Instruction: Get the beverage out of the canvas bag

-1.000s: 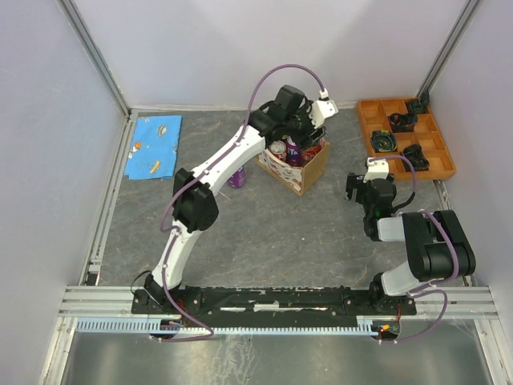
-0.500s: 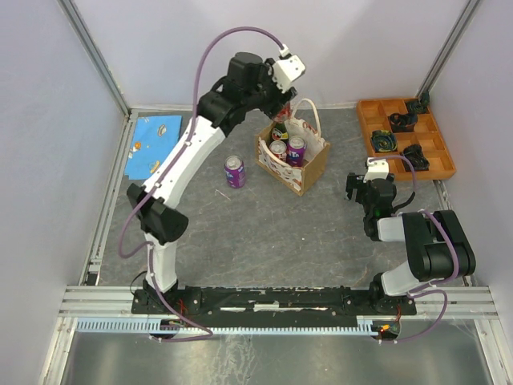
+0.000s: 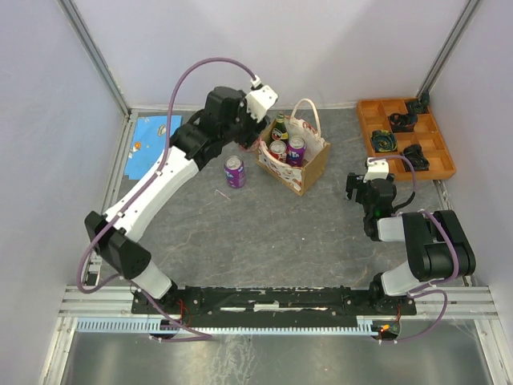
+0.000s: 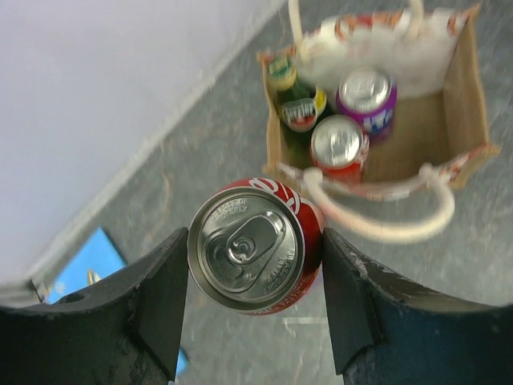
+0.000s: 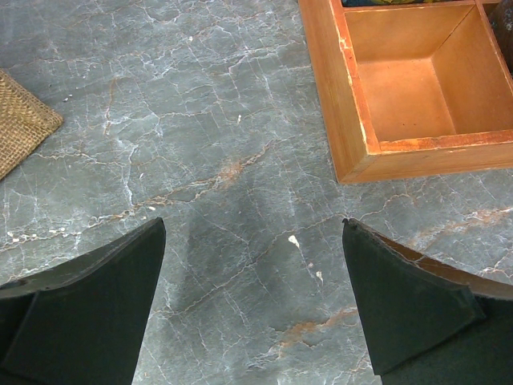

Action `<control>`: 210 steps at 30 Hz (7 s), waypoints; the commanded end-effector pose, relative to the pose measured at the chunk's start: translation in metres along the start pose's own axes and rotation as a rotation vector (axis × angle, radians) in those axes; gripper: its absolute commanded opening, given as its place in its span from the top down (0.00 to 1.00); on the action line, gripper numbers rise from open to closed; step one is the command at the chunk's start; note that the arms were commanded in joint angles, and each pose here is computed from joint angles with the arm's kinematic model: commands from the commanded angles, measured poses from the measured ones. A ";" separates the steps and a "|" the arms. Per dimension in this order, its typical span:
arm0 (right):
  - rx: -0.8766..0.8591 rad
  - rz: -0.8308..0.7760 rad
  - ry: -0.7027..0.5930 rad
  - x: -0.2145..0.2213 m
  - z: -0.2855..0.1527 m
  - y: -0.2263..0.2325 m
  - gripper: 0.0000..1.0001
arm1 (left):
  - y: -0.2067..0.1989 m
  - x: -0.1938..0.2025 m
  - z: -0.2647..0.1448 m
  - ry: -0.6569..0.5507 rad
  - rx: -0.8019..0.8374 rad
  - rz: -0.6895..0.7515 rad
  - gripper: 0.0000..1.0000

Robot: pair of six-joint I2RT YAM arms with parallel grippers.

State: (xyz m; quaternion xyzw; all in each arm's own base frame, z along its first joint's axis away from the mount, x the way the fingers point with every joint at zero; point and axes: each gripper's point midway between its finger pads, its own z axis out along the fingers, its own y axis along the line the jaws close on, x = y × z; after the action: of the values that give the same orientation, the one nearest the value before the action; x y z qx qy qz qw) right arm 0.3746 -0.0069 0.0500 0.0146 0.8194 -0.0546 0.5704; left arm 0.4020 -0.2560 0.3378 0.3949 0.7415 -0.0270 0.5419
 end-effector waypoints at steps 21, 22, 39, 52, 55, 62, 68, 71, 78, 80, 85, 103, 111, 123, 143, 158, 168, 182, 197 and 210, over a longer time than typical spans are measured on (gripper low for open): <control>0.004 0.010 -0.064 -0.022 0.006 0.000 0.01 | -0.061 0.091 -0.006 -0.074 0.037 -0.258 0.97; 0.004 0.010 -0.065 -0.022 0.006 0.000 0.01 | -0.062 0.096 -0.002 -0.060 0.033 -0.260 0.97; 0.003 0.010 -0.064 -0.022 0.006 0.000 0.01 | -0.090 0.149 0.035 0.039 0.068 -0.235 0.97; 0.004 0.010 -0.066 -0.023 0.006 0.000 0.01 | -0.103 0.155 0.042 0.056 0.117 -0.246 0.22; 0.005 0.010 -0.064 -0.022 0.006 0.000 0.01 | -0.099 0.147 0.039 0.044 0.113 -0.248 0.06; 0.004 0.010 -0.064 -0.022 0.006 0.000 0.01 | -0.086 0.120 0.026 0.000 0.100 -0.245 0.01; 0.005 0.010 -0.065 -0.023 0.006 0.000 0.01 | -0.054 0.061 -0.001 -0.120 0.046 -0.220 0.01; 0.004 0.010 -0.065 -0.023 0.006 0.000 0.01 | -0.034 0.031 -0.014 -0.172 0.004 -0.185 0.02; 0.004 0.010 -0.065 -0.023 0.006 0.000 0.01 | -0.008 -0.029 -0.005 -0.251 -0.024 -0.095 0.04; 0.004 0.010 -0.065 -0.023 0.006 0.000 0.01 | -0.007 -0.044 0.011 -0.244 0.004 -0.081 0.09; 0.003 0.011 -0.064 -0.022 0.006 0.000 0.01 | -0.027 -0.051 0.063 -0.194 0.125 -0.075 0.39; 0.004 0.011 -0.064 -0.022 0.006 0.000 0.01 | -0.066 0.043 0.167 0.136 0.154 -0.167 0.40; 0.005 0.012 -0.064 -0.022 0.006 0.000 0.01 | -0.076 0.076 0.169 0.239 0.148 -0.195 0.24; 0.004 0.011 -0.064 -0.022 0.006 0.000 0.01 | -0.086 0.118 0.170 0.372 0.139 -0.185 0.20; 0.005 0.011 -0.063 -0.022 0.006 0.000 0.01 | -0.109 0.154 0.186 0.442 0.196 -0.177 0.18; 0.004 0.011 -0.064 -0.022 0.006 0.000 0.01 | -0.083 0.092 0.171 0.303 0.214 -0.155 0.97; 0.004 0.011 -0.064 -0.023 0.006 0.000 0.01 | -0.025 -0.029 0.094 0.008 0.139 -0.137 0.97; 0.004 0.011 -0.064 -0.022 0.006 0.000 0.01 | 0.041 -0.077 -0.008 -0.129 -0.076 -0.128 0.97; 0.004 0.011 -0.064 -0.023 0.006 0.000 0.01 | 0.101 0.061 -0.065 0.038 -0.246 -0.429 0.97; 0.004 0.011 -0.063 -0.022 0.006 0.000 0.01 | 0.045 0.158 -0.031 0.158 -0.169 -0.588 0.97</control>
State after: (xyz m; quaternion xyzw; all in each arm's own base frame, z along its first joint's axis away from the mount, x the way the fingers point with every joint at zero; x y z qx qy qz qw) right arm 0.3746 -0.0071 0.0500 0.0148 0.8194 -0.0547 0.5704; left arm 0.3677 -0.1103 0.2027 0.1566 0.9035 -0.0512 0.3958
